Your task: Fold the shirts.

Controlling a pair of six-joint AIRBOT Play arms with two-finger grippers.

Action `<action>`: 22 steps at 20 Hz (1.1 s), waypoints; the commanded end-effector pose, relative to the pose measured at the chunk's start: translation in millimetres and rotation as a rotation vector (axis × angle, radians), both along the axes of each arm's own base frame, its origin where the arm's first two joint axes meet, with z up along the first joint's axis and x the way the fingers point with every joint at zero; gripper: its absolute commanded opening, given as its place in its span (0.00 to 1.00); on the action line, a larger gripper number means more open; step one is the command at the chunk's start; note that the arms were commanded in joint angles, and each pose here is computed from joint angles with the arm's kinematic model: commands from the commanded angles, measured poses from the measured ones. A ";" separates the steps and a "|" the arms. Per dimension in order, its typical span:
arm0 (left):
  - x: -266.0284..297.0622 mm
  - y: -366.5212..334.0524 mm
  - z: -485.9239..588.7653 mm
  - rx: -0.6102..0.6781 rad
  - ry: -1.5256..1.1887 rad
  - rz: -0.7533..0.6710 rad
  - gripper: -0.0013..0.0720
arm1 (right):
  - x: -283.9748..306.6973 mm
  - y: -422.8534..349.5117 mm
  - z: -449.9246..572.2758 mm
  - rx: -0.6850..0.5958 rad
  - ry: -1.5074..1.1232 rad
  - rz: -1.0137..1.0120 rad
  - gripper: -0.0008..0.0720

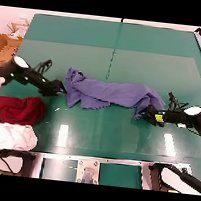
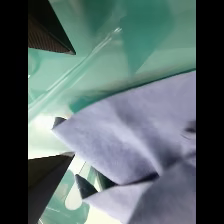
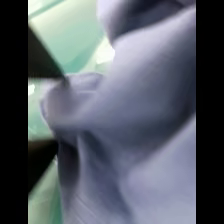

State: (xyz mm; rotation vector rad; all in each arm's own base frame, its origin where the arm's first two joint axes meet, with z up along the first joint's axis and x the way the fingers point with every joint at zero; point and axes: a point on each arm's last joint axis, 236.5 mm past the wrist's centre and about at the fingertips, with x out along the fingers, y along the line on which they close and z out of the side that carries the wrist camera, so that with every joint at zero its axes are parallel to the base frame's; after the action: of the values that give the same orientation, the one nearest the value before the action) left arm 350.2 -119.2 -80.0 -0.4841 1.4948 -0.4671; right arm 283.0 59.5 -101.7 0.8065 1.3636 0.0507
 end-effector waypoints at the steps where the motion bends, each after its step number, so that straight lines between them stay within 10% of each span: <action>1: -10.2 -22.0 -28.5 0.030 -0.020 0.004 0.98 | 15.2 0.4 1.0 -0.014 -0.031 -0.006 0.36; 4: -7.9 -42.4 -33.9 0.055 -0.072 -0.030 0.86 | 18.3 -0.7 2.8 -0.017 -0.040 -0.007 0.03; 6: -7.3 -45.1 -34.0 0.059 -0.081 -0.038 0.13 | 21.4 -1.7 4.9 -0.021 -0.049 -0.008 0.03; 7: -7.5 -43.0 -33.3 0.064 -0.083 -0.047 0.05 | 24.9 -2.4 8.6 -0.022 -0.060 -0.006 0.03; 13: 18.8 -13.3 30.5 0.104 -0.141 -0.155 0.04 | 73.5 -3.9 114.9 -0.032 -0.284 0.075 0.03; 22: 88.3 76.2 323.1 0.261 -0.856 0.082 0.04 | 98.0 -82.5 382.1 -0.253 -0.843 -0.082 0.03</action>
State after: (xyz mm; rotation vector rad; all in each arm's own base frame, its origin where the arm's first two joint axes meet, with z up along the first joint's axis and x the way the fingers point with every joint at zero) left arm 443.3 -68.6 157.7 -0.1498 0.8787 -0.4022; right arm 392.4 -5.1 213.8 0.5716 0.6673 0.1686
